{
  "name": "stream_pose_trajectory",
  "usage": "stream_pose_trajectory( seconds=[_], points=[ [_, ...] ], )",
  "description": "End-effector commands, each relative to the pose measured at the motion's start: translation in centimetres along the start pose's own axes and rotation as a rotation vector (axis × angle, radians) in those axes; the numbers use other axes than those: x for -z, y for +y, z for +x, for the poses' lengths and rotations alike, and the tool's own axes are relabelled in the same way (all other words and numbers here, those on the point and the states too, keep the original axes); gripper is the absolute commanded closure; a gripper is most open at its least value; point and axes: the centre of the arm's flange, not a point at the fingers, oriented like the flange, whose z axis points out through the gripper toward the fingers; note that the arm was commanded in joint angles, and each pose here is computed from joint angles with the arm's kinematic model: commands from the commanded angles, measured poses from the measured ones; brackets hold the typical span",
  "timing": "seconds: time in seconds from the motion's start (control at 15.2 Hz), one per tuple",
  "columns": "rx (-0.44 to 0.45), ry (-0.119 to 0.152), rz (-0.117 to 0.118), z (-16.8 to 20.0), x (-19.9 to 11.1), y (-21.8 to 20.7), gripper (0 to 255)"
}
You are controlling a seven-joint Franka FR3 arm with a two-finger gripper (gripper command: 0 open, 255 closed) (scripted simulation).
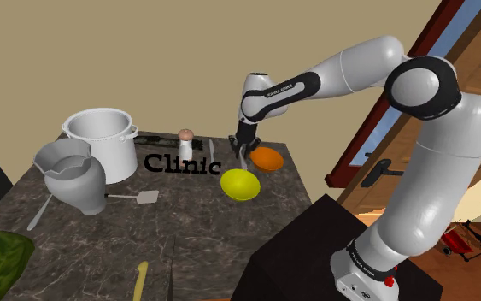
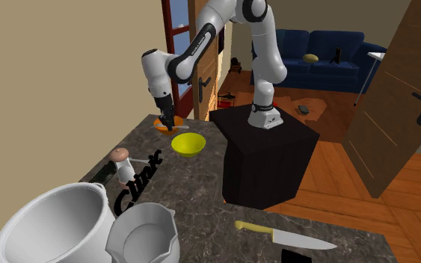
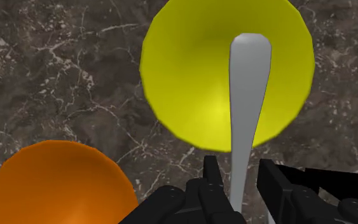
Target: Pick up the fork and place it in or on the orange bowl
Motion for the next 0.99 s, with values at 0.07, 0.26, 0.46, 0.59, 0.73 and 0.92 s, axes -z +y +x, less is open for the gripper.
stream_pose_trajectory(
  seconds=[0.07,0.26,0.46,0.59,0.73,0.92],
  points=[
    [0.002,0.000,0.000,1.7,0.2,3.7,255],
    [0.002,0.000,0.000,3.3,0.4,7.4,255],
    [0.002,0.000,0.000,4.9,0.6,11.0,255],
    [0.002,0.000,0.000,6.0,0.7,13.4,255],
    [0.002,0.000,0.000,7.1,0.8,15.8,255],
    [0.002,0.000,0.000,7.7,-0.2,16.6,255]
  ],
)
